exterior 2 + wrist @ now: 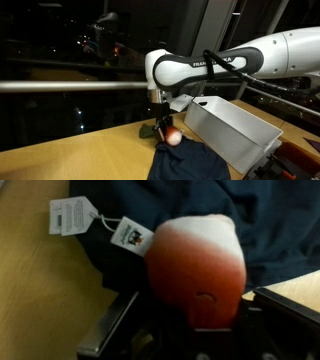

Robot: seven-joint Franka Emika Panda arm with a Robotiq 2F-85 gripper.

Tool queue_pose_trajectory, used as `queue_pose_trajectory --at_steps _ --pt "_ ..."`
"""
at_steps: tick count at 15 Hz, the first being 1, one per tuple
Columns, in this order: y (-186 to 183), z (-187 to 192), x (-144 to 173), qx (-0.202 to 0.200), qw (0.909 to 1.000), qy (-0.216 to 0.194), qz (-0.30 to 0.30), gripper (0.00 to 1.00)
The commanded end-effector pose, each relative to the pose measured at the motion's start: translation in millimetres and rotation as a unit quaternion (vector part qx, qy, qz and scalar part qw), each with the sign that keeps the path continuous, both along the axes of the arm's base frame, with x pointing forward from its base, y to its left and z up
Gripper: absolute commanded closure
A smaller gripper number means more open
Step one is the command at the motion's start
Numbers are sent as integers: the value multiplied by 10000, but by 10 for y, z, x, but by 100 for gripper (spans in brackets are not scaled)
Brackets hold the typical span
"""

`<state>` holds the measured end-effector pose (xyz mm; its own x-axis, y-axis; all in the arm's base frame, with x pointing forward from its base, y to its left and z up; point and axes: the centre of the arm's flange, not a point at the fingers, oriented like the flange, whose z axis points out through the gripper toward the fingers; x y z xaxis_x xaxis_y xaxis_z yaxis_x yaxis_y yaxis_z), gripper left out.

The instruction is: Remove the blue shirt, the white towel and turnip from the basket, then put them back in the basket

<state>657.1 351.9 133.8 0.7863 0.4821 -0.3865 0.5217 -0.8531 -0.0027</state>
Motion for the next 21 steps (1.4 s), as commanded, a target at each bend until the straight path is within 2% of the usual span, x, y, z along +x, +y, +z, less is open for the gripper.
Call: queue_pose_trajectory --at_steps 1,2,4,9,13,16,21 --pt "-272 814 -155 -47 10000 15 50 98" --pt "-317 976 -176 -62 10000 -12 38 100" --pt "-409 1379 -195 -107 9998 -151 -29 97" --pt "-712 2404 -286 -232 9978 -580 -226 97" --pt "-1080 3172 -370 -426 9924 -1048 -495 97" --pt "-1379 3833 -457 -601 9831 -1566 -729 97" --pt "-2013 5015 -676 -1009 9590 -2340 -1242 97"
